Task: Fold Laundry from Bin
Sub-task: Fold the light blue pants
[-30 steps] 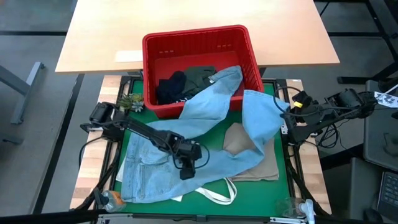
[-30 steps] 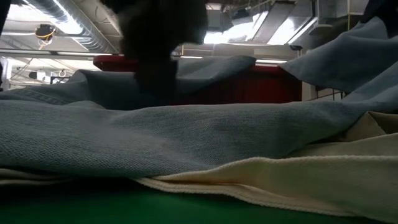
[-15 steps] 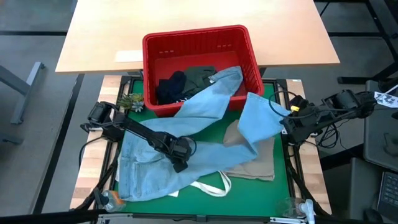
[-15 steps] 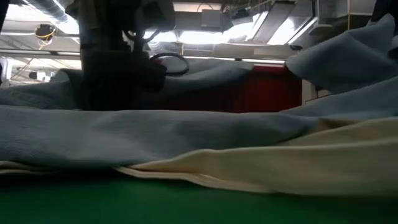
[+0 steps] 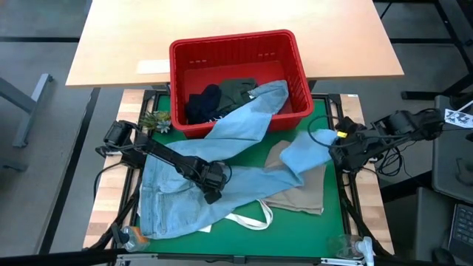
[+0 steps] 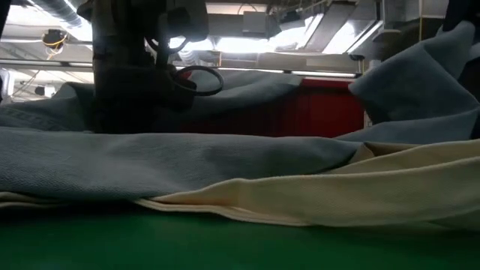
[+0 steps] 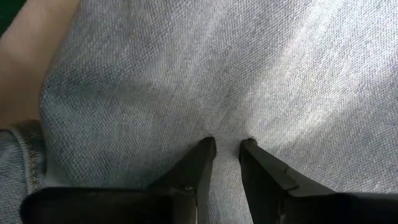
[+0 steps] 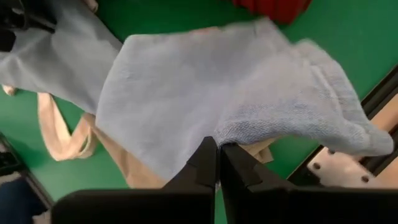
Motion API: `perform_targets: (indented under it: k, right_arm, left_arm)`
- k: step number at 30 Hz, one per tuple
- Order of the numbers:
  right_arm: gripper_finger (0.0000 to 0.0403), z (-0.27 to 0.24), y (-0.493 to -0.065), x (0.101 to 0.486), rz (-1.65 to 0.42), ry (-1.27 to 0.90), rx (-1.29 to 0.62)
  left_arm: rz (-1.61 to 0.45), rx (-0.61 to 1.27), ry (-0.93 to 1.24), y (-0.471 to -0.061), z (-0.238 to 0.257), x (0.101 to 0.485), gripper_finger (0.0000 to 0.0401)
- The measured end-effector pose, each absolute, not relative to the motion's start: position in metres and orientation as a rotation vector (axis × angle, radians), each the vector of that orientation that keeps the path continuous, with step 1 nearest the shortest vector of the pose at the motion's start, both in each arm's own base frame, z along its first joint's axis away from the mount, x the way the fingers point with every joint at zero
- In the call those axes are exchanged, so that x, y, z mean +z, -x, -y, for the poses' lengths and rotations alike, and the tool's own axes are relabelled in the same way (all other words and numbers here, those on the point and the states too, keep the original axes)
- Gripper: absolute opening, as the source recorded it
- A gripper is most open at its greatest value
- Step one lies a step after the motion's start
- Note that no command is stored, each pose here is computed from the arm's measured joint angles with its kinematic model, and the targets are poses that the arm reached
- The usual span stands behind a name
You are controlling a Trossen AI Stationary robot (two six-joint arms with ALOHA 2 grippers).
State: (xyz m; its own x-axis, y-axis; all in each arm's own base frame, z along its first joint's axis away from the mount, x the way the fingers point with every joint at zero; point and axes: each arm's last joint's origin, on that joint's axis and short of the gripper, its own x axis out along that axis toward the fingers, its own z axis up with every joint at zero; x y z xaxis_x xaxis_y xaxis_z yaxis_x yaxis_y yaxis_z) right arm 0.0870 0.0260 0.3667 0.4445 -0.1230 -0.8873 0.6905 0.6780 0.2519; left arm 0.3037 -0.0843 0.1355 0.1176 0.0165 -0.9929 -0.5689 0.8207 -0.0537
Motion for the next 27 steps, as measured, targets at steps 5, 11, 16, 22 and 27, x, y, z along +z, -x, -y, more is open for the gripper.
perform_targets:
  k: [5, 11, 16, 22, 27]
  right_arm:
    - [0.0005, -0.025, -0.093, 0.369, -0.874, -0.659, -0.617]
    - [0.0005, -0.020, -0.089, 0.385, -0.709, -0.662, -0.635]
    - [0.0005, -0.009, -0.073, 0.400, -0.569, -0.579, -0.752]
    - [0.0005, -0.001, -0.059, 0.407, -0.474, -0.559, -0.769]
    - [0.0005, 0.004, -0.049, 0.409, -0.385, -0.587, -0.805]
  left_arm:
    - [-1.400, 0.451, 0.485, -0.304, 0.084, 0.135, 0.0080]
    - [-1.402, 0.449, 0.486, -0.304, 0.085, 0.135, 0.0080]
    - [-1.403, 0.448, 0.486, -0.304, 0.085, 0.135, 0.0080]
    - [-1.403, 0.448, 0.486, -0.304, 0.085, 0.134, 0.0080]
    - [-1.403, 0.448, 0.486, -0.304, 0.085, 0.134, 0.0080]
